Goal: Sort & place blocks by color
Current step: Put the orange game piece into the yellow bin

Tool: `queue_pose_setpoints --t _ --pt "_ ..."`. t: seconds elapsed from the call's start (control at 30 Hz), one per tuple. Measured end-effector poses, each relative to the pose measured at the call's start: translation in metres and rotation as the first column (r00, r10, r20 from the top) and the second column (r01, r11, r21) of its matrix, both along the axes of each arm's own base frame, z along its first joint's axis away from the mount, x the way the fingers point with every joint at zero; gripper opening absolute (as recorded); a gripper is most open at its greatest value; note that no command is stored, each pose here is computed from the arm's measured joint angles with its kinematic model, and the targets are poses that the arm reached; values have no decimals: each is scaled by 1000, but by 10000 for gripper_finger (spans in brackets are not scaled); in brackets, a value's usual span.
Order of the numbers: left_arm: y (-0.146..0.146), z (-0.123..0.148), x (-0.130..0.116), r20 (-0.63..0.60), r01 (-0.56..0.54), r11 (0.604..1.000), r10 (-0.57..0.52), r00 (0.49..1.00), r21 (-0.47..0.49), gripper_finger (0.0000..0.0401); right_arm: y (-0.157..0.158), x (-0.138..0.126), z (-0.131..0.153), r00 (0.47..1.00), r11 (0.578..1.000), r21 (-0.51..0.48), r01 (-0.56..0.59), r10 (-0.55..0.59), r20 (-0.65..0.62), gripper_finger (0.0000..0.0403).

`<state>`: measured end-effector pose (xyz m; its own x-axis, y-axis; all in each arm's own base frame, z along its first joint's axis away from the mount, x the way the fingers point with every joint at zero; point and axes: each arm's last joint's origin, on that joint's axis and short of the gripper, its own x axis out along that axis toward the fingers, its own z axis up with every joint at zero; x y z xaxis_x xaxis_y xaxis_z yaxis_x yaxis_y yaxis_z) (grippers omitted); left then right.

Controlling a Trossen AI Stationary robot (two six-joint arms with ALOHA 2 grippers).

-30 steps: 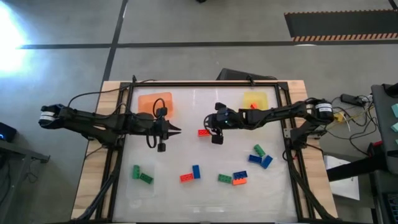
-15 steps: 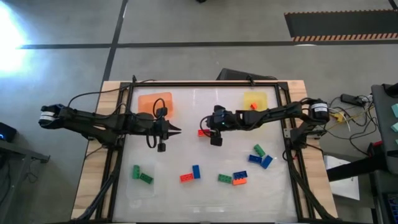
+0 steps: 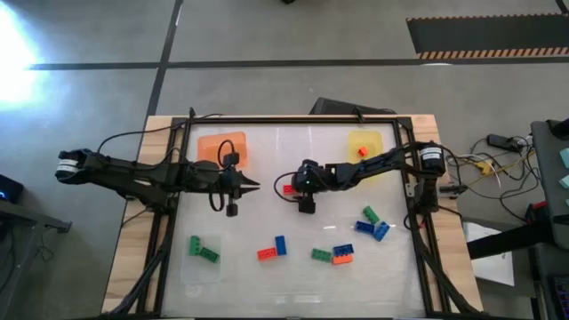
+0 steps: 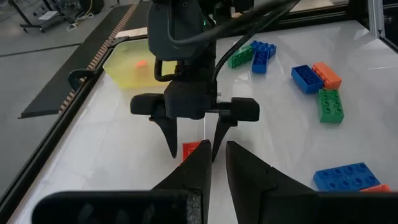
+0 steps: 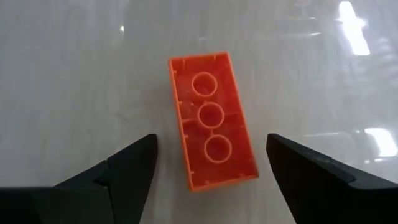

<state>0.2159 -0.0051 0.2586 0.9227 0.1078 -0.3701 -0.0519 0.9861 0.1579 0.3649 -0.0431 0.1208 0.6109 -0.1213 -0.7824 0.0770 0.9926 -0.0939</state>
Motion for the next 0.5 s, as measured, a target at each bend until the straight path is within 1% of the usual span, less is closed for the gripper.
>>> queue_pose_setpoints --t 0.17,0.3,0.43,0.47,0.5 --pt "0 1 1 10 -1 1000 1 1000 0 31 0 6 -1 1000 1000 4 -8 8 5 252" --pt "0 2 1 21 -8 1000 8 1000 4 31 0 8 3 1000 1000 7 -2 2 14 198" --pt "0 4 2 45 -13 1000 13 999 13 31 -1 12 9 999 1000 13 17 -18 35 127" --pt "0 5 2 48 -10 1000 9 999 25 31 -1 13 10 999 1000 12 18 -18 35 118" --pt "0 5 2 47 -6 999 4 999 38 31 -1 13 11 999 1000 9 21 -22 32 118"
